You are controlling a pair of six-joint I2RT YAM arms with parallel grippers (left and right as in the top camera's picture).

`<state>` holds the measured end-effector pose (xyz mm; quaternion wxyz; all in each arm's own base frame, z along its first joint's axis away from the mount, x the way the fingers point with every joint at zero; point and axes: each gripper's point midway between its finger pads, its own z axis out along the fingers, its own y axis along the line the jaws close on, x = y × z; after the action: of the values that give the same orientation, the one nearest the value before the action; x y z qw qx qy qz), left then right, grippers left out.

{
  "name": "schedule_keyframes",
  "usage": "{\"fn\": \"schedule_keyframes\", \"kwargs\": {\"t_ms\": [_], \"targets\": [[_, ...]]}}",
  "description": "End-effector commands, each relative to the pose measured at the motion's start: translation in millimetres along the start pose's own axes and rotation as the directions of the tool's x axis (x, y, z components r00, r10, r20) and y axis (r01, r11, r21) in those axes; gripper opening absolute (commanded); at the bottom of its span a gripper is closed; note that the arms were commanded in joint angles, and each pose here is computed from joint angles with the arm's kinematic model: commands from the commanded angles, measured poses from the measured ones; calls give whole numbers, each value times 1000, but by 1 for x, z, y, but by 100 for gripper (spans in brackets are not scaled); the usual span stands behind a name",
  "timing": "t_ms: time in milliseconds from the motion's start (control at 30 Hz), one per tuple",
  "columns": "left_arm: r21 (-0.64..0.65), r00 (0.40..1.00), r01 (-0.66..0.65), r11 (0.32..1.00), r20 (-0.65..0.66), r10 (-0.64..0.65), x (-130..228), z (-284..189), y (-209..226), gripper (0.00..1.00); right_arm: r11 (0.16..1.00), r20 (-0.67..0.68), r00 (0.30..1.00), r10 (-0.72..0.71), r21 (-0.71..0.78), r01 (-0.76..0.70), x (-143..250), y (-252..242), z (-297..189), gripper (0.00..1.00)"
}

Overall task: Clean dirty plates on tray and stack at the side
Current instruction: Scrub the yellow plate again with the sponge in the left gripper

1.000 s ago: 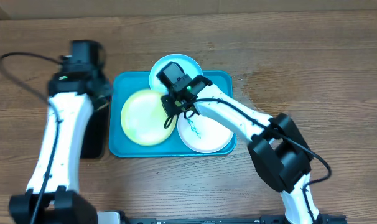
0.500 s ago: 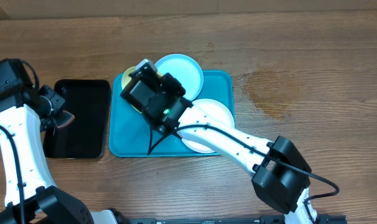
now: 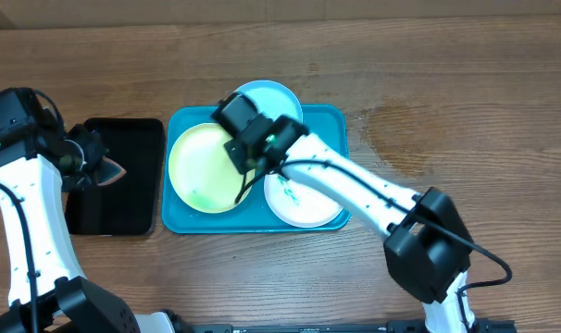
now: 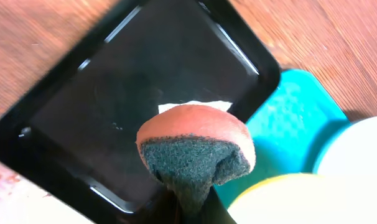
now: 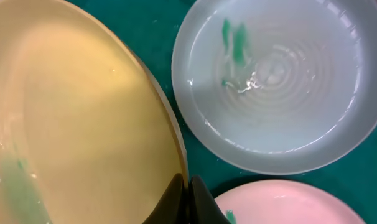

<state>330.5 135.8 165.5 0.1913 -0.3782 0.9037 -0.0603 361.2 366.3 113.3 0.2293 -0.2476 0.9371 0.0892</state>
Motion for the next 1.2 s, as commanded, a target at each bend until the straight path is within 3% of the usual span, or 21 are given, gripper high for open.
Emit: {"fn": "schedule_keyframes", "kwargs": {"t_ms": [0,100,467,733,1167], "targets": [[45,998,-57,997,-12,57,3,0,-14,4,990,-104,992,73,-109,-84,25,16,19,4],[51,997,-72,996,-19,73,7,0,-19,4,994,-93,990,104,-36,-108,31,2,30,4],[122,958,-269,955,-69,279,41,7,-65,4,974,-91,971,220,-43,-225,52,0,65,4],[120,927,-312,943,-180,329,71,26,-74,4,927,-125,919,374,13,-375,60,-22,82,4],[121,814,-389,913,-418,402,138,83,-97,4,912,-154,901,406,0,-411,63,-26,82,4]]}}
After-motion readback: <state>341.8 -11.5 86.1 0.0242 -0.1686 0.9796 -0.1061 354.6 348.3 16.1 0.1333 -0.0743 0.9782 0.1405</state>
